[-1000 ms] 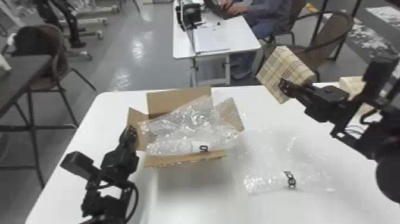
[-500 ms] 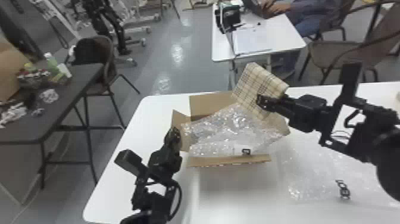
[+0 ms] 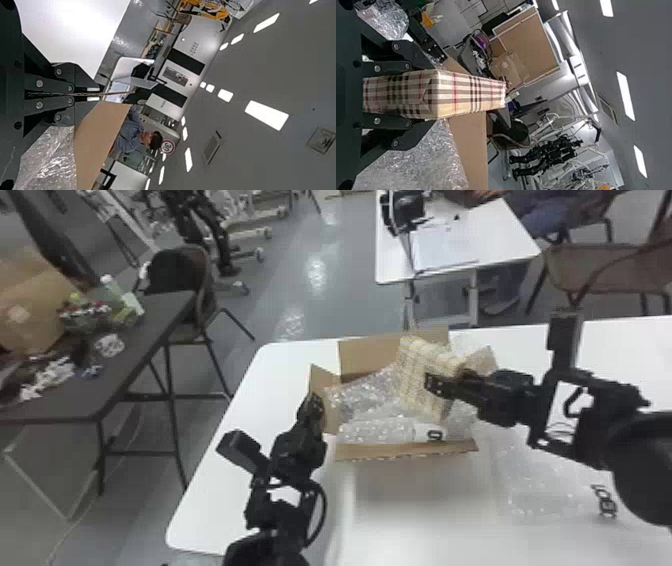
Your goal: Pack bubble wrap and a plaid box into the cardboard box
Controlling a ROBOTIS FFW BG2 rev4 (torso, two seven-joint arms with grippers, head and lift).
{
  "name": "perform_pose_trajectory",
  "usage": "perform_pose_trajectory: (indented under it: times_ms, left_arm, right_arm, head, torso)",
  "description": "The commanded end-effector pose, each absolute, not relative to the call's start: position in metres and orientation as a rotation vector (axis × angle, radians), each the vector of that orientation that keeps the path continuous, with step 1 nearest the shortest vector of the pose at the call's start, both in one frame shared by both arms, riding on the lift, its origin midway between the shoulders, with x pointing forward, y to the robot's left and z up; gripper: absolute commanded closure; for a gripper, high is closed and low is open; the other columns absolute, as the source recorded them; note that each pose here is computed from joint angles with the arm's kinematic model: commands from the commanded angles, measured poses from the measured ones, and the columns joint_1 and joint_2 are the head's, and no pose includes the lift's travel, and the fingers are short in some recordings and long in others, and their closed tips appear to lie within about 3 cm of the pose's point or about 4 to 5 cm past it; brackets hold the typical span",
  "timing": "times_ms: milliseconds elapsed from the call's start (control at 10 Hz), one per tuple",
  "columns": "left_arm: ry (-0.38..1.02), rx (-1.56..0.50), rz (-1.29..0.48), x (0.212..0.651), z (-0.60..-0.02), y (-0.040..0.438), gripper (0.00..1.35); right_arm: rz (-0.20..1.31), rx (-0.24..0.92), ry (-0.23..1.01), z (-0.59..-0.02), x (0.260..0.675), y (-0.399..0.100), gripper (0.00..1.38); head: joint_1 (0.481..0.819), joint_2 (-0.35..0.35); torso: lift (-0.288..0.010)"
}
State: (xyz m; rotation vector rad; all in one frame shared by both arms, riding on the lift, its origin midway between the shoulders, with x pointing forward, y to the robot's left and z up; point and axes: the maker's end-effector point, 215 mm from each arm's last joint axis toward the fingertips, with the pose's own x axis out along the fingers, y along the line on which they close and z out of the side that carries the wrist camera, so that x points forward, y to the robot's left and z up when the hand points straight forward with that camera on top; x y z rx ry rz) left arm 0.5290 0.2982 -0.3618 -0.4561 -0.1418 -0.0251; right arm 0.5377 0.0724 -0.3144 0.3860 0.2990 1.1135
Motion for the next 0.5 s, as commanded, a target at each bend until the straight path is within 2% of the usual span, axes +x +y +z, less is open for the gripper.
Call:
perform_pose_trajectory:
  times_ms: [0,100,200,400]
  left_arm:
    - [-0.143,-0.457,-0.028,0.53,-0.361,0.297,1.22]
    - [-0.142,-0.457,-0.027,0.529,-0.362,0.297,1.22]
    - [-0.141,-0.459,-0.026,0.529,-0.362,0.297,1.22]
    - [-0.141,-0.46,-0.025,0.529,-0.363,0.298,1.22]
  right_arm:
    - [1.129,0.388,0.297,-0.313,0.537,0.079,0.53]
    - [1.129,0.39,0.272,-0.308,0.539,0.08,0.31]
    - [1.13,0.403,0.26,-0.304,0.54,0.079,0.2]
    - [1.077,0.394,0.166,-0.276,0.552,0.052,0.15]
  head:
    - [0.695,0.35]
    - [0.695,0.35]
    - [0.695,0.35]
    - [0.695,0.35]
  torso:
    - [-0.11]
    - [-0.11]
    - [-0.11]
    - [-0.11]
